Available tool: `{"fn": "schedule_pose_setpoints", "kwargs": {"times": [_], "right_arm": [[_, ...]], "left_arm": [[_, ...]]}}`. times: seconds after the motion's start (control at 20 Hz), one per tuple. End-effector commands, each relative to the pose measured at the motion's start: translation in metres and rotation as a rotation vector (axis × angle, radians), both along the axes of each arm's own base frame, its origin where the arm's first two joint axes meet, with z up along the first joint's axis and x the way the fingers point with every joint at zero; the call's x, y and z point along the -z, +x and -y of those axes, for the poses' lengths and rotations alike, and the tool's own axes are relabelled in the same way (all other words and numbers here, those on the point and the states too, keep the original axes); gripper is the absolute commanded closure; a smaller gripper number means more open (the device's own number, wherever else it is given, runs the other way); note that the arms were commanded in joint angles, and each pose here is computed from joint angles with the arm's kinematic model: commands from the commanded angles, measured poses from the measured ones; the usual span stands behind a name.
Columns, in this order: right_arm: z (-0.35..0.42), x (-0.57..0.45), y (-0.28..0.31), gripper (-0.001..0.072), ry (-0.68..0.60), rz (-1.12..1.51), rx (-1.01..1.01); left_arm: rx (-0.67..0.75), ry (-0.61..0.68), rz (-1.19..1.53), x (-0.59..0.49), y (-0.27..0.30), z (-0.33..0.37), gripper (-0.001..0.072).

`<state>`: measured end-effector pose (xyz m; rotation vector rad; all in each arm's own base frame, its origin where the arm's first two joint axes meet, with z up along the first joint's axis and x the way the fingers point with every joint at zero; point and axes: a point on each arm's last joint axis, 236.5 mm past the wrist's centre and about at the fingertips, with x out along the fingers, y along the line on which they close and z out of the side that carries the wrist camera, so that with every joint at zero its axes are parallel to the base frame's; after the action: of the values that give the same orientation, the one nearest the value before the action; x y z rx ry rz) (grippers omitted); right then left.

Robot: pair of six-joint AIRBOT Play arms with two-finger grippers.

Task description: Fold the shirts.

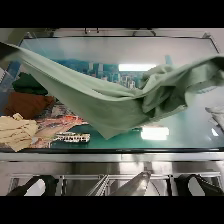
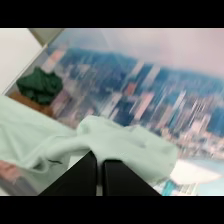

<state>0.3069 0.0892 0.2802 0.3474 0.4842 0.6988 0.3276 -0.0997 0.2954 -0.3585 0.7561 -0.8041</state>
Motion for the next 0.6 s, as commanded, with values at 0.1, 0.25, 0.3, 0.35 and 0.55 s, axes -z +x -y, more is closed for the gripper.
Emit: {"fn": "schedule_pose_setpoints", "kwargs": {"times": [0.1, 0.25, 0.3, 0.35, 0.55], "right_arm": [[-0.018, 0.147, 0.034, 0.0682, 0.114, -0.423, -0.054], [-0.032, 0.217, 0.054, 0.0682, 0.135, -0.582, -0.077], [-0.033, 0.239, 0.064, 0.0686, 0.129, -0.607, -0.071], [-0.03, 0.26, 0.077, 0.0685, 0.121, -0.62, -0.037], [0.012, 0.304, 0.126, 0.0109, 0.105, -0.625, 0.135]], "left_arm": [[0.136, 0.169, -0.372, 0.156, 0.041, 0.034, 0.0685], [0.203, 0.177, -0.505, 0.234, 0.057, 0.05, 0.069], [0.196, 0.177, -0.509, 0.253, 0.07, 0.052, 0.0691], [0.171, 0.174, -0.507, 0.267, 0.087, 0.051, 0.0691], [0.082, 0.159, -0.483, 0.292, 0.146, 0.042, 0.0369]]}}
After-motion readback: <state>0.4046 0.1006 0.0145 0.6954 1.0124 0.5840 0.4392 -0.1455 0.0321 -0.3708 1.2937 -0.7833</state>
